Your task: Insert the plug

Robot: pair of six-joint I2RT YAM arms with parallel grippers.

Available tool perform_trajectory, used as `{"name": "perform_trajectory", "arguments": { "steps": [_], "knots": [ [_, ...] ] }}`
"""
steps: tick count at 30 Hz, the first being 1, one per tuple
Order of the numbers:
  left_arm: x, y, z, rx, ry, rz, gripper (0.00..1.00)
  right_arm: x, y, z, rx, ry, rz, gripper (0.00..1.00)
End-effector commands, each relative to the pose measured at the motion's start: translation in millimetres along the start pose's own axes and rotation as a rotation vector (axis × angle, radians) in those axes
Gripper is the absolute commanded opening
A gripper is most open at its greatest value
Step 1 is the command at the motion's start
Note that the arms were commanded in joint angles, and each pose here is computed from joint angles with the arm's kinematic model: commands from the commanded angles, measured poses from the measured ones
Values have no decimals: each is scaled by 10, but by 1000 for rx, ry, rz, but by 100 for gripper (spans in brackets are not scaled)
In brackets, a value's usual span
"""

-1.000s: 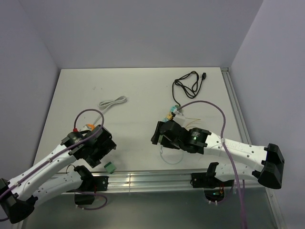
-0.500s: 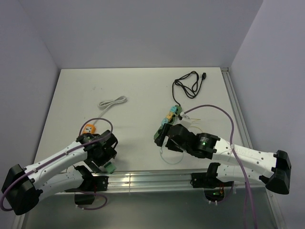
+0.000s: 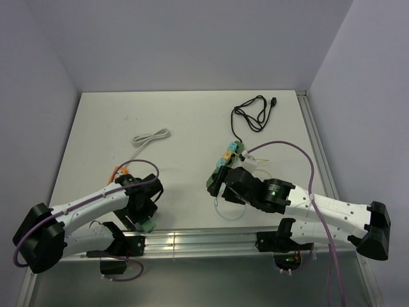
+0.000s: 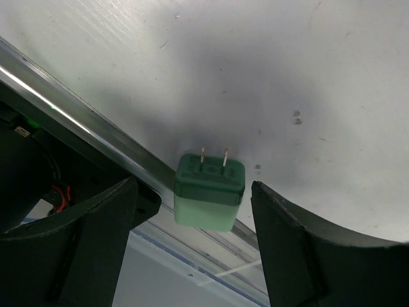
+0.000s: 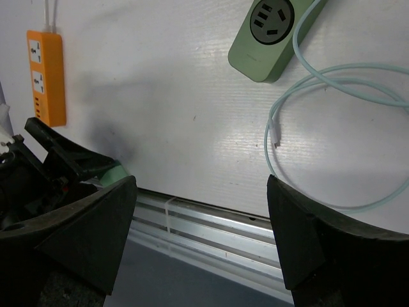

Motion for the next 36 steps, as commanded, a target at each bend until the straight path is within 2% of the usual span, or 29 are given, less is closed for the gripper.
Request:
{"name": "perform_trajectory", "arguments": {
  "steps": [1, 6, 9, 10, 12, 13, 15, 16, 17, 20, 26, 27, 28, 30, 31, 32, 36],
  "knots": [
    [-22, -105, 52, -24, 16, -27, 77, 66, 70, 2, 10, -40, -13, 89],
    [-102, -124, -40, -30, 63, -32, 69, 47, 38, -9, 12, -43, -19, 89],
    [-113, -148, -49, -36, 67, -38, 59, 53, 29, 3, 11, -45, -19, 89],
    [-111, -163, -38, -43, 66, -41, 51, 56, 34, 5, 11, -45, -17, 89],
    [-91, -187, -18, -53, 52, -46, 42, 59, 38, 12, 17, -47, -18, 89],
    [-87, -197, -12, -58, 50, -50, 30, 61, 38, 15, 18, -47, -16, 89],
    [-75, -225, 17, -69, 45, -63, 20, 59, 26, 15, 17, -49, -6, 89],
    [-71, -241, 28, -77, 41, -69, 6, 54, 7, 6, 11, -51, 1, 89],
    [-68, -251, 40, -82, 39, -82, 0, 46, 1, -2, 12, -50, 16, 89],
    [-22, -349, 139, -132, 13, -127, 0, -13, -20, -47, 19, -32, 135, 89],
    [35, -757, 587, -410, -8, -216, 0, -12, -102, -52, -57, -52, 270, 85],
    [52, -806, 674, -452, -15, -214, 0, -9, -210, -9, -129, -41, 258, 82],
    [61, -884, 756, -516, -21, -216, 0, 126, -192, 39, -170, -105, 246, 72],
    [96, -937, 919, -612, -35, -217, 0, 166, -285, 94, -233, -123, 269, 71],
    [92, -965, 975, -651, -33, -223, 0, 204, -256, 124, -229, -134, 275, 96],
    [91, -1046, 1100, -736, -34, -235, 0, 215, -249, 132, -227, -133, 287, 100],
    [52, -1235, 1491, -915, 2, -276, 0, 290, -88, 212, -134, -160, 250, 100]
  ]
}}
Point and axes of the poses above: each gripper's point midway between its finger pads, its own z axis back along the fingers, its own y axis along the line the jaws close on, x = y × z, the point moved 5 cm from there along z, back along the fingers, and after that the axes turned 6 degrees about z, right-handed, at the moved point
